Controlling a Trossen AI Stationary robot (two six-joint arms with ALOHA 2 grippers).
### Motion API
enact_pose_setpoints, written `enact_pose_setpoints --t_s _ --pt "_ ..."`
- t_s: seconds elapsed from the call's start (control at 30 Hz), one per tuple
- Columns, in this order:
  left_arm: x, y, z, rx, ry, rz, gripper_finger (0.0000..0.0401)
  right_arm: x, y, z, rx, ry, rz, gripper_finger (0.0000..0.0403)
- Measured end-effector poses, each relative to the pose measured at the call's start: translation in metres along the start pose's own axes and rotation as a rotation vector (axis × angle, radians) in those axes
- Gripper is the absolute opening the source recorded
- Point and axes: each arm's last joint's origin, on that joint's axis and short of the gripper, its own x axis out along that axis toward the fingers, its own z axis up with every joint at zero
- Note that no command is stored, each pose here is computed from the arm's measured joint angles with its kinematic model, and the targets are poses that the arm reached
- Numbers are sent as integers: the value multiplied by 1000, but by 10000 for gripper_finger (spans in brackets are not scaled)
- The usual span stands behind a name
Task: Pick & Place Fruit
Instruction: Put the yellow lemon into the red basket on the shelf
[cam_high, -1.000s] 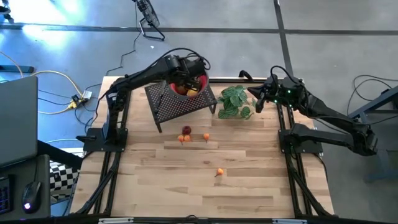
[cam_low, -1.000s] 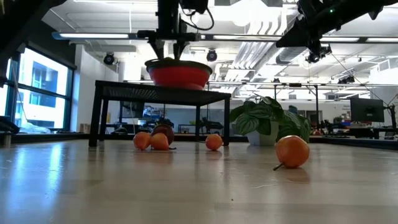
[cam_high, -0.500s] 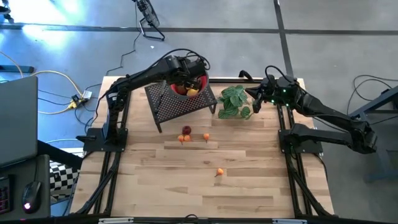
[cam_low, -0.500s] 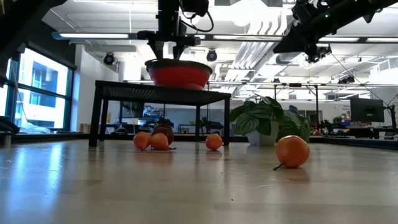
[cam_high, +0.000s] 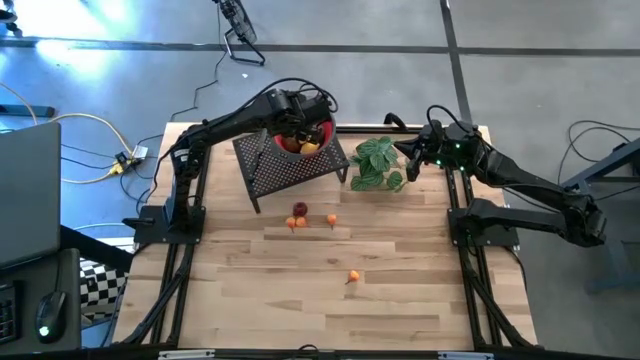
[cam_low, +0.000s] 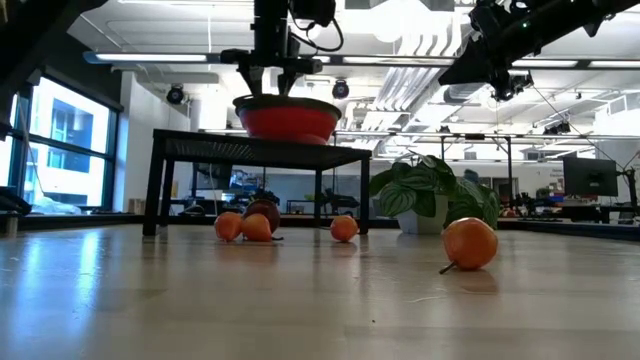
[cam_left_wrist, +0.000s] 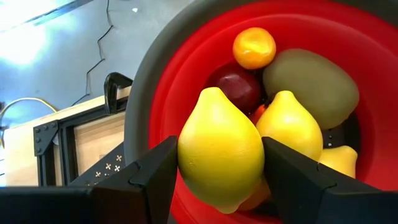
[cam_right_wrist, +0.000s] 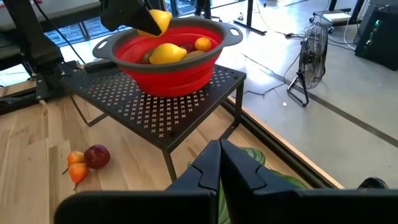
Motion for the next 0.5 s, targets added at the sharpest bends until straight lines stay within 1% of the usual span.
enact_pose_setpoints --t_s 0.13,0.37,0.5 --pt "0 0 0 -2 0 -1 208 0 0 0 -16 1 0 3" --pt "0 -1 1 -13 -10 -13 230 0 0 0 -19 1 0 2" --pt "0 -3 2 -25 -18 -32 233 0 0 0 -19 1 0 2"
